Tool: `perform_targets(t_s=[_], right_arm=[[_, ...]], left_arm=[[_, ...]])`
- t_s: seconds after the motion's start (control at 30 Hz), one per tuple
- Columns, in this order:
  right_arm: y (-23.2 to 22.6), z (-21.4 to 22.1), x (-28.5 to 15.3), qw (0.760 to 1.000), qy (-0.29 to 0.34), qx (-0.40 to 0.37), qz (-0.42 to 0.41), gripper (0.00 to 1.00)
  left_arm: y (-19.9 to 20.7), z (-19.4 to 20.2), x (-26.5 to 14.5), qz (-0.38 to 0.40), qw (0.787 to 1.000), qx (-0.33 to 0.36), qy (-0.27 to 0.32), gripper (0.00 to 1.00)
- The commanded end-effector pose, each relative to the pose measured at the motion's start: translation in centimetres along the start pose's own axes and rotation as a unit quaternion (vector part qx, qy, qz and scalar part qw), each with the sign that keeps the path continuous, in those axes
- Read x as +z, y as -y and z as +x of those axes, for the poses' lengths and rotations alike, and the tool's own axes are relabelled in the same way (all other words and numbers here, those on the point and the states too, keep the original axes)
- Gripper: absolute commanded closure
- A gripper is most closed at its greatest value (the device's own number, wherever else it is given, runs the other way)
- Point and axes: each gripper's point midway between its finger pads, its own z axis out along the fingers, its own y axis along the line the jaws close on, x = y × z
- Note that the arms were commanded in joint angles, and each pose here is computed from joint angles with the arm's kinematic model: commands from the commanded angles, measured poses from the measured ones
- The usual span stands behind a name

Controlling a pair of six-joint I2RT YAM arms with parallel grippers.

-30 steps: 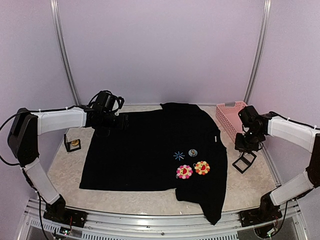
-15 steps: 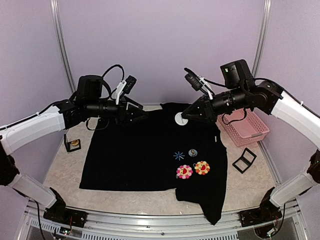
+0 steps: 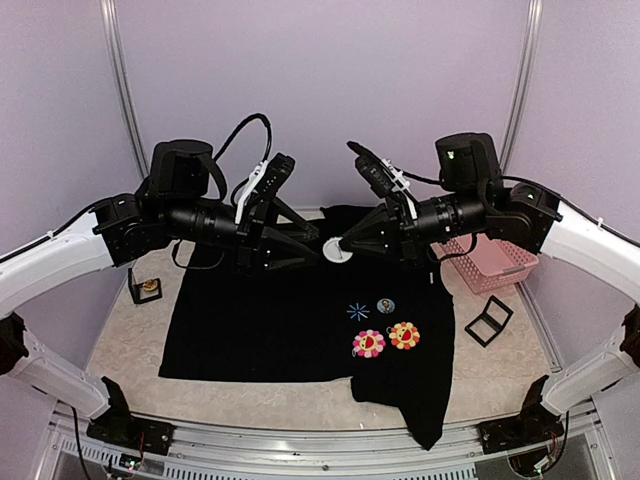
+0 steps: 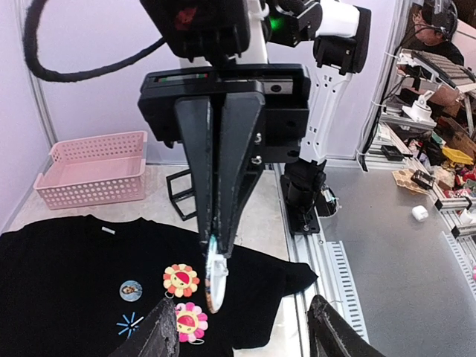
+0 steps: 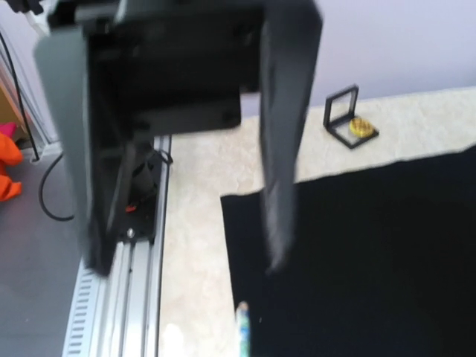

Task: Pin the brooch onto the clothing

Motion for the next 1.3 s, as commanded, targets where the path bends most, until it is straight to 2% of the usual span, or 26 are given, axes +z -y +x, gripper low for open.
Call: perform_targets(t_s=[0.0, 0.1, 0.17, 0.3, 0.5, 0.6, 0.67, 0.73, 0.83, 0.9, 1.07, 1.1, 1.2, 1.23, 1.27], right_arm=[[-1.6, -3.0, -0.8, 0.996, 0.067, -0.055, -0.013, 1.00], [-1.9, -3.2, -0.8, 0.995, 0.074, -0.060, -0.015, 1.00], [-2.0, -3.2, -0.7, 0.995, 0.077, -0.061, -0.018, 1.00], [-2.1, -3.1, -0.5, 0.995, 0.076, -0.061, -0.022, 1.00], [-2.0, -2.9, -0.4, 0.995, 0.071, -0.064, -0.021, 1.00], [-1.8, -2.8, -0.3, 0.996, 0.066, -0.063, -0.018, 1.00], [-1.7, -2.7, -0.2, 0.996, 0.063, -0.061, -0.016, 1.00], [-1.7, -2.6, -0.2, 0.996, 0.061, -0.062, -0.015, 1.00], [-1.7, -2.6, -0.2, 0.996, 0.061, -0.063, -0.016, 1.00], [-1.7, -2.6, -0.1, 0.996, 0.061, -0.062, -0.017, 1.00], [-1.4, -2.3, 0.1, 0.997, 0.057, -0.058, -0.012, 1.00], [-1.2, -2.3, 0.0, 0.997, 0.058, -0.057, -0.005, 0.97], [-0.7, -2.4, -0.5, 0.996, 0.071, -0.057, 0.020, 0.52], [-0.7, -2.3, -0.6, 0.995, 0.076, -0.057, 0.022, 0.43], [-0.8, -2.4, -0.7, 0.995, 0.082, -0.058, 0.021, 0.39]], left_arm=[[0.2, -0.9, 0.6, -0.005, 1.000, 0.005, 0.007, 0.49], [0.4, -1.0, 1.1, -0.006, 1.000, 0.011, 0.007, 0.55], [0.0, -0.8, 1.3, -0.013, 1.000, 0.008, 0.004, 0.64], [-0.7, -0.8, 1.7, -0.025, 1.000, 0.005, 0.001, 0.75], [-1.0, -1.1, 1.7, -0.034, 0.999, 0.009, 0.010, 1.00], [-0.9, -1.3, 1.5, -0.037, 0.999, 0.013, 0.017, 1.00], [-0.7, -1.5, 1.3, -0.033, 0.999, 0.016, 0.019, 0.87], [-0.5, -1.6, 1.3, -0.031, 0.999, 0.018, 0.021, 0.84], [-0.7, -1.7, 1.0, -0.040, 0.999, 0.022, 0.028, 0.88], [-0.6, -1.8, 0.8, -0.042, 0.998, 0.027, 0.034, 1.00], [-0.5, -1.7, 0.7, -0.042, 0.998, 0.031, 0.038, 1.00], [-0.4, -1.8, 0.6, -0.044, 0.998, 0.032, 0.040, 1.00], [-0.3, -1.8, 0.3, -0.045, 0.997, 0.036, 0.046, 1.00], [-0.2, -1.8, 0.2, -0.045, 0.997, 0.036, 0.047, 1.00], [-0.1, -1.8, 0.1, -0.046, 0.997, 0.037, 0.047, 1.00]])
